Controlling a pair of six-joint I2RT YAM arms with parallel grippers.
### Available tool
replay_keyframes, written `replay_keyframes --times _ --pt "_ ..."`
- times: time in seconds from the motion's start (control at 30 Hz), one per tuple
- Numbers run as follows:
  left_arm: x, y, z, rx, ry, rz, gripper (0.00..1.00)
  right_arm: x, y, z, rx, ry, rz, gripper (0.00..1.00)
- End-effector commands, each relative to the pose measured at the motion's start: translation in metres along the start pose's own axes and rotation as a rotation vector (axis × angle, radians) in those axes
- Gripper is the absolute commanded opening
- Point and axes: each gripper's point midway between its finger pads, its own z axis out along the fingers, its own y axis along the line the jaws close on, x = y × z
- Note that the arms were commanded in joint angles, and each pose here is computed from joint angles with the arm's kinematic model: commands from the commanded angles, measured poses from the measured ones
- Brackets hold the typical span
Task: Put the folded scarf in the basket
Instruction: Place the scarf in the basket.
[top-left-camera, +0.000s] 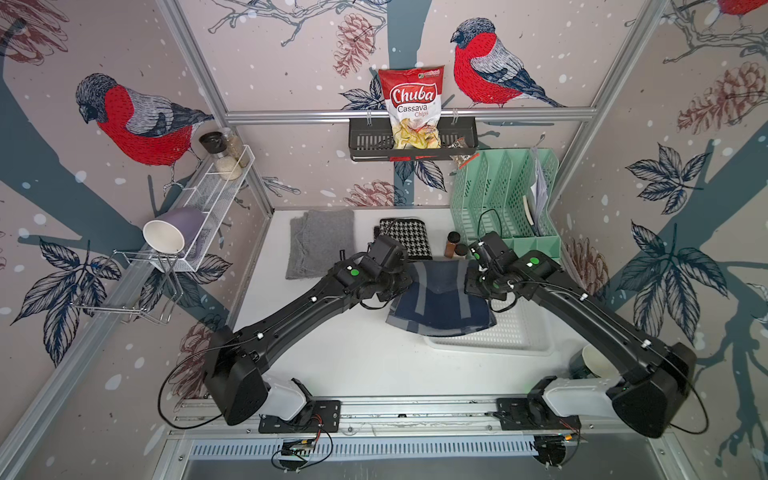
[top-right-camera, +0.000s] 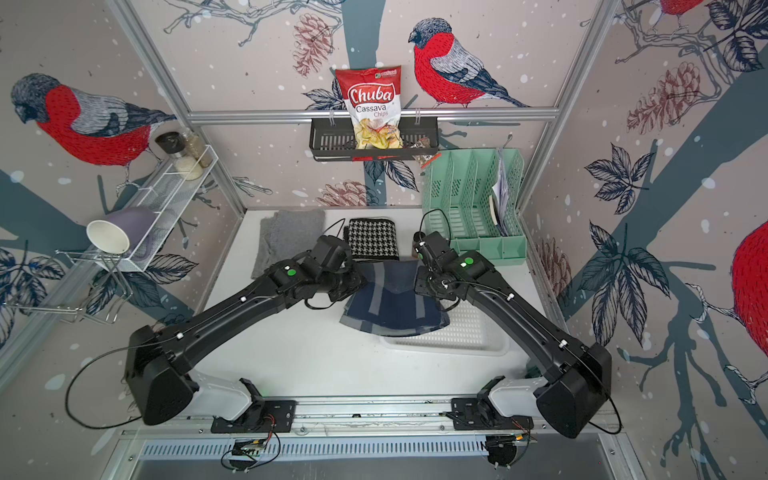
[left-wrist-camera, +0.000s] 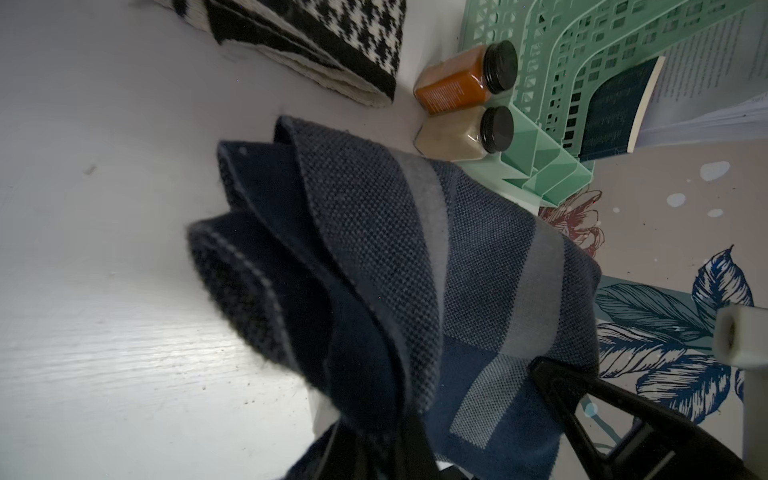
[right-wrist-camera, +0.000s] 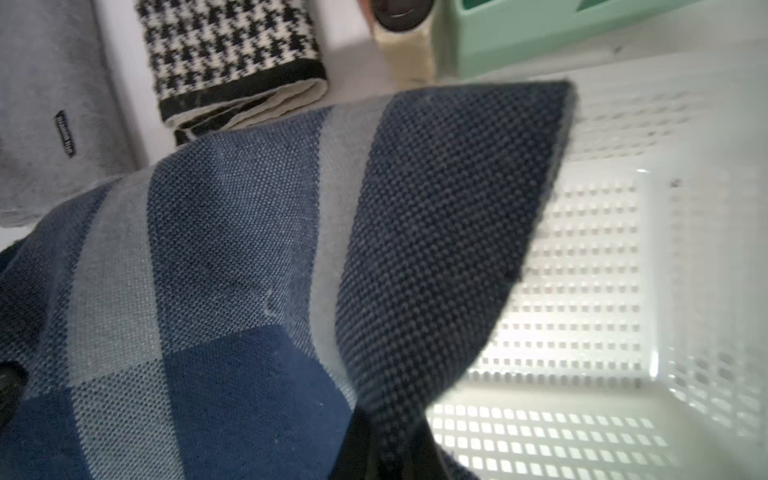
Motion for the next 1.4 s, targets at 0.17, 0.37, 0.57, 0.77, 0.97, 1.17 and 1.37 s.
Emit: replay_keyframes --times 0.17,0.37,0.57,0.77,0.97,1.17,1.37 --pt "0.033 -0.049 0.041 0.051 0.049 0.061 0.00 0.002 -0.076 0.000 0.160 -0.029 0.087 0.00" --pt "0.050 -0.059 0.072 0.022 0.087 0.099 0.00 0.005 -0.110 0.011 0.225 -0.033 0.150 0.00" --pt "0.053 -0.052 0.094 -0.019 0.103 0.120 0.00 0.008 -0.130 0.028 0.261 -0.018 0.175 0.00" --pt "0.057 -0.037 0.115 -0.074 0.115 0.131 0.00 0.006 -0.139 0.043 0.269 0.007 0.184 0.00" --pt "0.056 -0.024 0.125 -0.123 0.104 0.141 0.00 0.011 -0.139 0.056 0.262 0.038 0.200 0.00" --pt "0.060 -0.015 0.138 -0.154 0.112 0.149 0.00 0.018 -0.148 0.061 0.289 0.045 0.246 0.00" --pt "0.057 -0.007 0.137 -0.211 0.084 0.167 0.00 0.023 -0.154 0.071 0.314 0.076 0.273 0.00"
